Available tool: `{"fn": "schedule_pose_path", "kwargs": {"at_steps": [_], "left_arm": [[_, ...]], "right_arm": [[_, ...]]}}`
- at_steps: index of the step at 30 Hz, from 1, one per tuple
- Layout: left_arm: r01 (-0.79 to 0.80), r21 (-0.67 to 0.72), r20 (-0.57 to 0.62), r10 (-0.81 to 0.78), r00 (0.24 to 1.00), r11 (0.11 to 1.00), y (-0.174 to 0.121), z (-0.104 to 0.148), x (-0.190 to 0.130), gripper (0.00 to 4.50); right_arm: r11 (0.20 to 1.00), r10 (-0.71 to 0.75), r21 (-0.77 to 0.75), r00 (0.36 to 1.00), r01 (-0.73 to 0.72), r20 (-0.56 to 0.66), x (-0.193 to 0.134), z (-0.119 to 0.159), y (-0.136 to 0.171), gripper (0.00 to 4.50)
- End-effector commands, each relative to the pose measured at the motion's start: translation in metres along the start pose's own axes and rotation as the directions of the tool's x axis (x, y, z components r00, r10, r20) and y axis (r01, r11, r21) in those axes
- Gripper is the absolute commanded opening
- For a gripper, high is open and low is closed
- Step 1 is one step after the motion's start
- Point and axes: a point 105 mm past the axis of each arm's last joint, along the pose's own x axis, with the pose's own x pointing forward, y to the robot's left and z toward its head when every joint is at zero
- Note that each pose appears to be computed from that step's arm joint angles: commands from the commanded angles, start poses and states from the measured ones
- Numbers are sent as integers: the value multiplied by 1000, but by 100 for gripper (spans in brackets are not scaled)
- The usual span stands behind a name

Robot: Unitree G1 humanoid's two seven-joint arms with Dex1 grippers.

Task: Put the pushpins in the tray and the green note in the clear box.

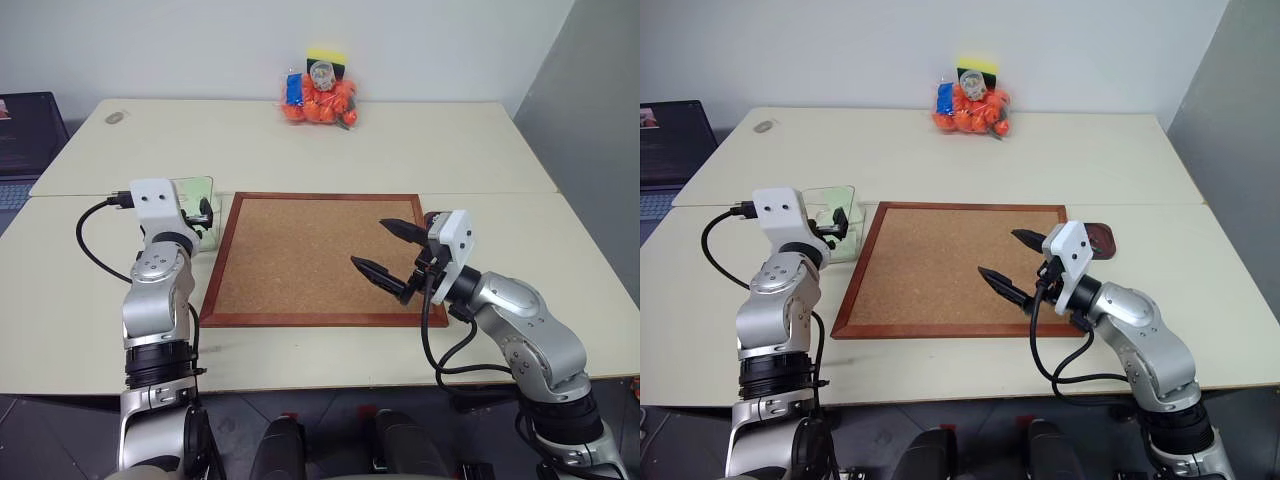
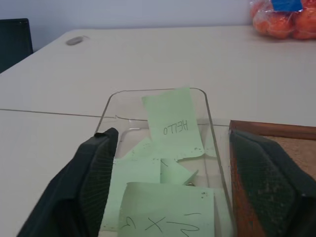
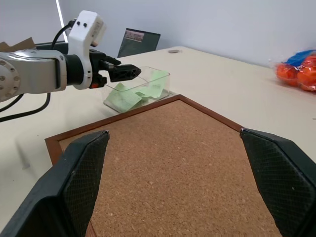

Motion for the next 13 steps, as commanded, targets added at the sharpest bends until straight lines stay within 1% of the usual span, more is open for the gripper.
{"fn": "schedule_pose_path", "kwargs": {"at_steps": [1, 4, 5, 7, 9, 13], "left_arm": [[182, -20, 81, -180, 980, 983, -31, 19, -16, 449], [243, -11, 94, -241, 966, 970, -42, 19, -27, 449], [267, -21, 102, -264, 959, 963, -47, 18, -35, 449], [286, -32, 105, -281, 954, 958, -52, 14, -48, 449], [280, -46, 93, -275, 957, 959, -52, 8, -58, 449], [269, -59, 58, -265, 962, 961, -53, -8, -76, 449]], "right_arm": [[979, -200, -42, 980, 200, 6, -8, 4, -21, 450], [931, -360, -73, 933, 358, -19, -15, -3, -38, 450], [899, -433, -85, 901, 429, -26, -19, -7, -44, 450], [846, -525, -129, 850, 517, -38, -28, -12, -51, 450], [814, -576, -137, 816, 565, -56, -33, -19, -53, 450], [780, -623, -134, 778, 611, -83, -41, -29, -52, 450]]}}
